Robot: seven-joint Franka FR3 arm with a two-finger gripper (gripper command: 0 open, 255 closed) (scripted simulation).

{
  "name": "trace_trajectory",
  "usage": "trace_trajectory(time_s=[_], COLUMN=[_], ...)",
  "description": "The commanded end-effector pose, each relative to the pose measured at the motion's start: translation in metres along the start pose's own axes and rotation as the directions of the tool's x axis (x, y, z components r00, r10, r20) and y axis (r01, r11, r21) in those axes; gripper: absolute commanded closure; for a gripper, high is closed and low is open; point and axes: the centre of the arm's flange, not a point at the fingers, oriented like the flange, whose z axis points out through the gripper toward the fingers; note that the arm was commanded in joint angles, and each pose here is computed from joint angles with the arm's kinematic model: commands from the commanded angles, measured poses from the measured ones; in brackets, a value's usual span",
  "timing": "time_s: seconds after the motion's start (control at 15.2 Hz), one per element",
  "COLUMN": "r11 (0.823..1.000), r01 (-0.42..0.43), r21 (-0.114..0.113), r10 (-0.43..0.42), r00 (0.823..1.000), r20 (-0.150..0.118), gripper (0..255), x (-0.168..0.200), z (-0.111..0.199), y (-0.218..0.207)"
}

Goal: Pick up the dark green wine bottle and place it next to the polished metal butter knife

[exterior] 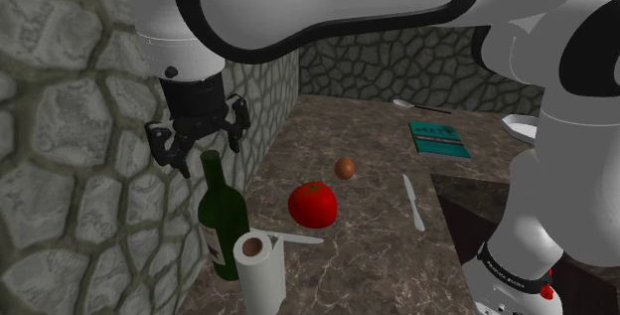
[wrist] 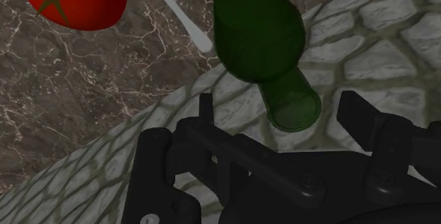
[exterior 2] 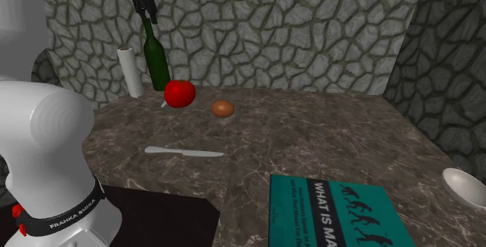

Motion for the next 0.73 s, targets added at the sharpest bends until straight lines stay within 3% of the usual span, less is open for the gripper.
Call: trace_trajectory(time_s=[0.0,0.07,0.33,0.66], r11=[1.0,1.0,1.0,1.0], r01=[0.0,0.0,0.0,0.0], r21=[0.0,0.0,0.0,0.0], r10=[0.0,0.0,0.0,0.0], r00=[1.0,1.0,1.0,1.0], r20=[0.0,0.0,0.0,0.0], gripper=[0,0,0,0], x=[0.0,0.0,0.0,0.0], z=[0.0,0.0,-0.05,-0.05], y=[0.0,0.0,0.0,0.0])
